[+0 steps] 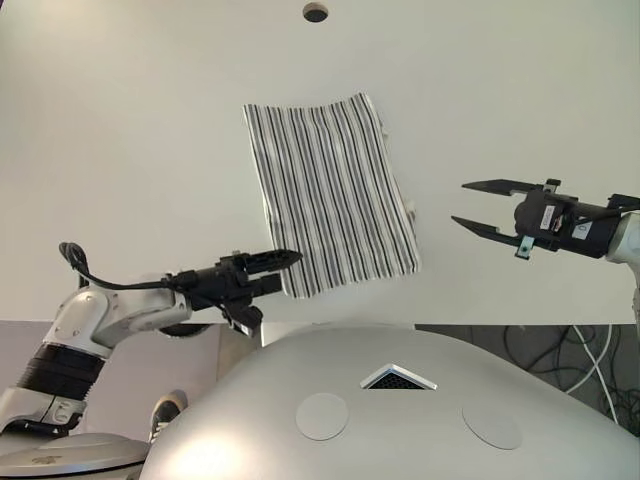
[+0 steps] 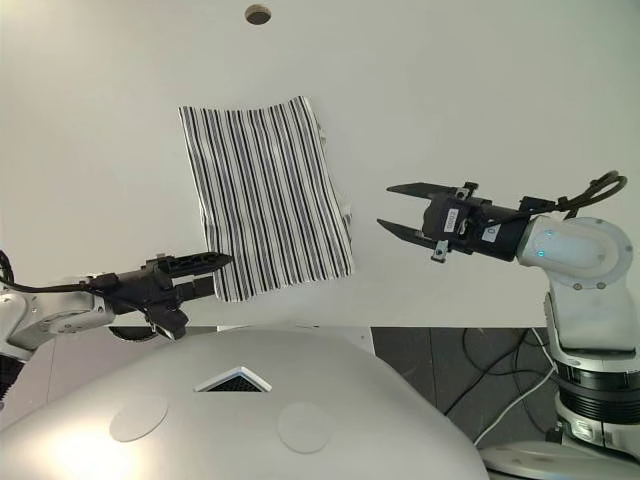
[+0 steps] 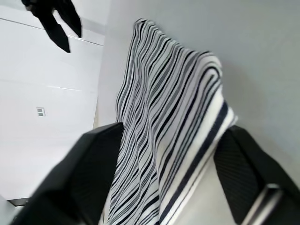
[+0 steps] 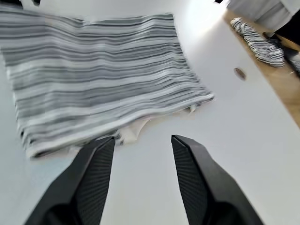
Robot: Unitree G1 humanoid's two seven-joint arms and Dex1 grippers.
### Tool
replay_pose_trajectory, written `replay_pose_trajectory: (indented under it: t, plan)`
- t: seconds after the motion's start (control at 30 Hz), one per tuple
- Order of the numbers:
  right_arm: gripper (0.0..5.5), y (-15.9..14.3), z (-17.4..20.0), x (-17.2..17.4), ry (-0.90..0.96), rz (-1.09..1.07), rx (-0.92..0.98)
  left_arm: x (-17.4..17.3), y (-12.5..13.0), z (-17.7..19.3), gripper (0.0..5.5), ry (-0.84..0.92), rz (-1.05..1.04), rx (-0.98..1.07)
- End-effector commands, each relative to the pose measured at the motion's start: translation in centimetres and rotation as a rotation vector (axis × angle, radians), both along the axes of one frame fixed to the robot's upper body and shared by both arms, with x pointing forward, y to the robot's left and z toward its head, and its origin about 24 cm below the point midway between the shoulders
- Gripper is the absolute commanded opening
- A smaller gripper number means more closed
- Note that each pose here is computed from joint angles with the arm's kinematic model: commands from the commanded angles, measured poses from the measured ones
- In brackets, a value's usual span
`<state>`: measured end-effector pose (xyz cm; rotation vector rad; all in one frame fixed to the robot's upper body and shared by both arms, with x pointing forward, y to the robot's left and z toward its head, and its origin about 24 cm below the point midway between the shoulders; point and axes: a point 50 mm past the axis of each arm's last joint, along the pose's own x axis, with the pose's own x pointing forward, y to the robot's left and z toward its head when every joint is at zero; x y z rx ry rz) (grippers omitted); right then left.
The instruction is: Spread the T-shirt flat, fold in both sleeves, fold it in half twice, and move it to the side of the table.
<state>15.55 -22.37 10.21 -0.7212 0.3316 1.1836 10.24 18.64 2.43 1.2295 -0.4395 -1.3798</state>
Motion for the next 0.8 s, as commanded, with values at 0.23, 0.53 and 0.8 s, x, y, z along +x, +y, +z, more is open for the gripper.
replay_pose_trajectory:
  t: [0.23,0.53,0.8]
  plan:
    - [2.25,-1.3,-1.7,-1.5,0.025,0.077,-0.149,-1.4,1.2,-2.7,1.35,0.106,-0.069,0.217]
    - [3.18,0.3,-2.6,-0.6,-0.305,0.265,-0.392,-0.8,2.8,-3.0,0.45,0.098,-0.077,0.297]
    - [4.01,1.6,-4.2,-1.0,-0.478,0.523,-0.405,-0.7,3.7,-2.7,0.09,0.084,-0.06,0.31]
